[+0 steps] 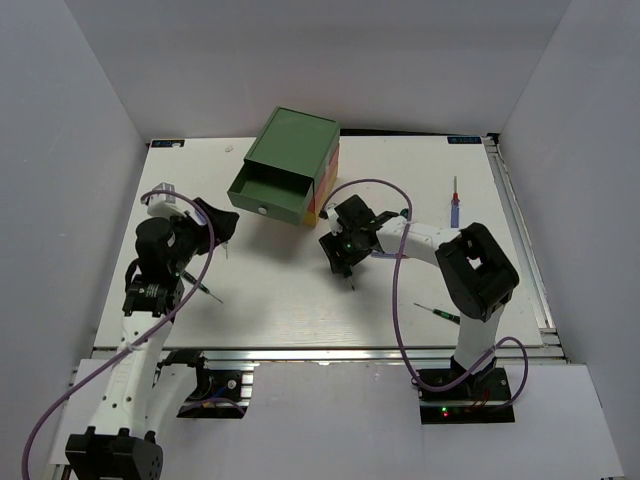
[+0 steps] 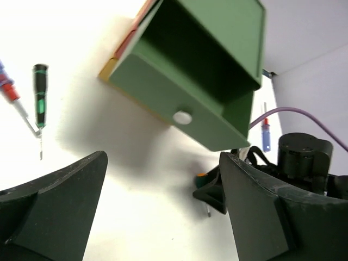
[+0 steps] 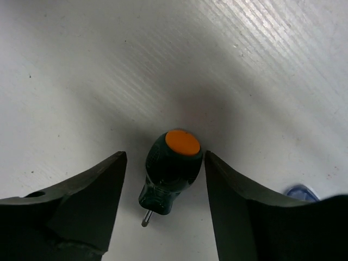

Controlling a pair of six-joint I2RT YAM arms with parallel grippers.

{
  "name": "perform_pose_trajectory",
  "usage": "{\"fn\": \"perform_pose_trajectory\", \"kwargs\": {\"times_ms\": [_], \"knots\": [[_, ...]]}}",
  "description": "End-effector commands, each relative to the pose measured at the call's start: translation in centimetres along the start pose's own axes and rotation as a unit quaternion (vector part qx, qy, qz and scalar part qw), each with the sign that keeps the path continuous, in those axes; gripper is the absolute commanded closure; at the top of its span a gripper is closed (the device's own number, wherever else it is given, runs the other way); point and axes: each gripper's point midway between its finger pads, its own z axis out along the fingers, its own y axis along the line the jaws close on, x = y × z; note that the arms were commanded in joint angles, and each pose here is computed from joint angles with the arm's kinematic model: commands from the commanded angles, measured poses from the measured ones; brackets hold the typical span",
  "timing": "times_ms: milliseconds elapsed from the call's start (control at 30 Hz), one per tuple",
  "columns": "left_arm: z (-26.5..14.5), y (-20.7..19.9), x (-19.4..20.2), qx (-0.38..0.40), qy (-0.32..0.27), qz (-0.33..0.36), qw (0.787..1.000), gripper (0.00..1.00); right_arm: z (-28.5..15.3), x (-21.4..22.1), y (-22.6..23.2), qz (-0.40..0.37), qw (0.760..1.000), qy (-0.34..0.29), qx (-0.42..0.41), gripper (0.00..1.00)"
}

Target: Sort the tools into containers

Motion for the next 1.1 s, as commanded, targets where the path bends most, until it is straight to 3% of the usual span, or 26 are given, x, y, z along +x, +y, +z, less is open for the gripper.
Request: {"fn": "perform_pose_trajectory", "kwargs": {"times_ms": [0, 233, 333, 500, 600, 633, 767, 867, 1067], "knots": [[-0.9, 2.5, 1.5, -0.053, 0.015, -0.001, 0.999, 0.05, 0.0, -1.8, -0.6, 0.007, 0.999, -0.024, 0.020, 0.35], [-1.5, 3.2, 2.2, -0.065, 0.011, -0.015, 0.998, 0.05, -0.2, -2.0, -1.0, -0.009, 0.999, -0.024, 0.030, 0.65], [-1.5, 3.4, 2.5, -0.066, 0.014, -0.016, 0.998, 0.05, -1.6, -2.8, -1.3, -0.050, 0.998, -0.032, 0.034, 0.82], [-1.4, 4.0, 3.5, -0.070, 0.020, -0.026, 0.997, 0.05, -6.0, -4.8, 0.7, -0.138, 0.987, -0.081, -0.013, 0.87], [-1.5, 4.0, 3.5, -0.070, 0.018, -0.028, 0.997, 0.05, -8.6, -4.9, 3.2, -0.240, 0.961, -0.111, -0.084, 0.91], [-1.5, 4.0, 3.4, -0.070, 0.015, -0.027, 0.997, 0.05, -10.7, -5.6, 4.6, -0.286, 0.941, -0.145, -0.110, 0.92], [-1.8, 3.8, 3.2, -0.066, 0.008, -0.024, 0.998, 0.05, -15.5, -6.5, 6.7, -0.368, 0.895, -0.211, -0.135, 0.93], [-2.1, 3.4, 3.4, -0.052, 0.007, -0.023, 0.998, 0.05, -17.4, -7.5, 7.3, -0.394, 0.879, -0.234, -0.133, 0.94], [-2.7, 2.7, 3.8, -0.028, 0.008, -0.020, 0.999, 0.05, -22.0, -14.0, 9.5, -0.423, 0.839, -0.322, -0.114, 0.96]]}}
